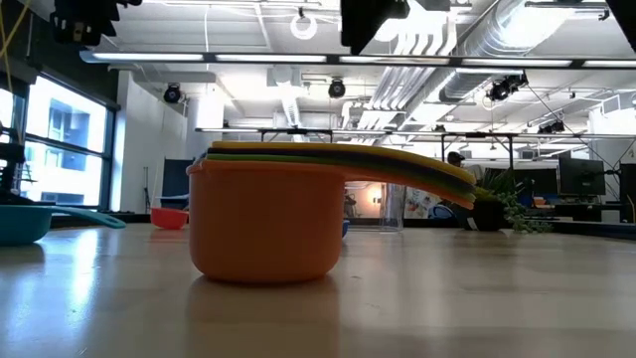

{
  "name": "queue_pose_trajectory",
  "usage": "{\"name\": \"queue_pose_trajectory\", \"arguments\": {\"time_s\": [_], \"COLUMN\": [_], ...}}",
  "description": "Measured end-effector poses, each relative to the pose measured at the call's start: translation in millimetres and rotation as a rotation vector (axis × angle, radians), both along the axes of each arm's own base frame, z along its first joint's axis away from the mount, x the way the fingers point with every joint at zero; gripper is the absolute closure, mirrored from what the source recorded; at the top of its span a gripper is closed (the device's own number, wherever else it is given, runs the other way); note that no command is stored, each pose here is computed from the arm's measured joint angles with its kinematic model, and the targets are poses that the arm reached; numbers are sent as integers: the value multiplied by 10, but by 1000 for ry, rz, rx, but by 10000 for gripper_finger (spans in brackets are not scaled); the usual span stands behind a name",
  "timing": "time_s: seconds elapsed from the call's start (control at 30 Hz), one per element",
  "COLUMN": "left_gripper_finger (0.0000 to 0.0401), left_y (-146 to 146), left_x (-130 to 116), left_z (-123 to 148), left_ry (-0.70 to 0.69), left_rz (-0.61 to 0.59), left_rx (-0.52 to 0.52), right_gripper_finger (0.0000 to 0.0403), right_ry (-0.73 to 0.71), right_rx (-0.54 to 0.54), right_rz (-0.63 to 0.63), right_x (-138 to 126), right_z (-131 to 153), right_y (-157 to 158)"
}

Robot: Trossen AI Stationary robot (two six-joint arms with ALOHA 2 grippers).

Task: Nest measuring cups in basket
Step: Stack the light blue measuring cup in the yellow measuring cup

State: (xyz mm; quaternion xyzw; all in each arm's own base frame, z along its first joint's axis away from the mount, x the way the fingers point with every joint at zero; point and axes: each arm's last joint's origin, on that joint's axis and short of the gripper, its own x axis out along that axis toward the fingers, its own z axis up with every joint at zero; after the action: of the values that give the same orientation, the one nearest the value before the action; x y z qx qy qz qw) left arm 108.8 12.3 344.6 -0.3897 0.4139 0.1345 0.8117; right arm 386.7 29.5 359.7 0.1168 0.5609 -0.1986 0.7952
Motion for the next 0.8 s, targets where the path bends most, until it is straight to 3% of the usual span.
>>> {"name": "queue_pose_trajectory", "arguments": {"time_s": [0.33, 0.8], "left_gripper_finger": [314, 314], "left_y": [-144, -493], "left_x": [14, 34], "left_z": [-2, -34], "left_ry": [16, 69], "left_rz": [-54, -312], "left_rx": [-55, -76], "right_gripper_finger": [284, 284], "right_ry": [-38, -91], "right_rx": [-86, -120], "right_rz": [-3, -83], "right_x": [-427, -880], "right_z": [450, 764], "right_y": [-633, -1150]}}
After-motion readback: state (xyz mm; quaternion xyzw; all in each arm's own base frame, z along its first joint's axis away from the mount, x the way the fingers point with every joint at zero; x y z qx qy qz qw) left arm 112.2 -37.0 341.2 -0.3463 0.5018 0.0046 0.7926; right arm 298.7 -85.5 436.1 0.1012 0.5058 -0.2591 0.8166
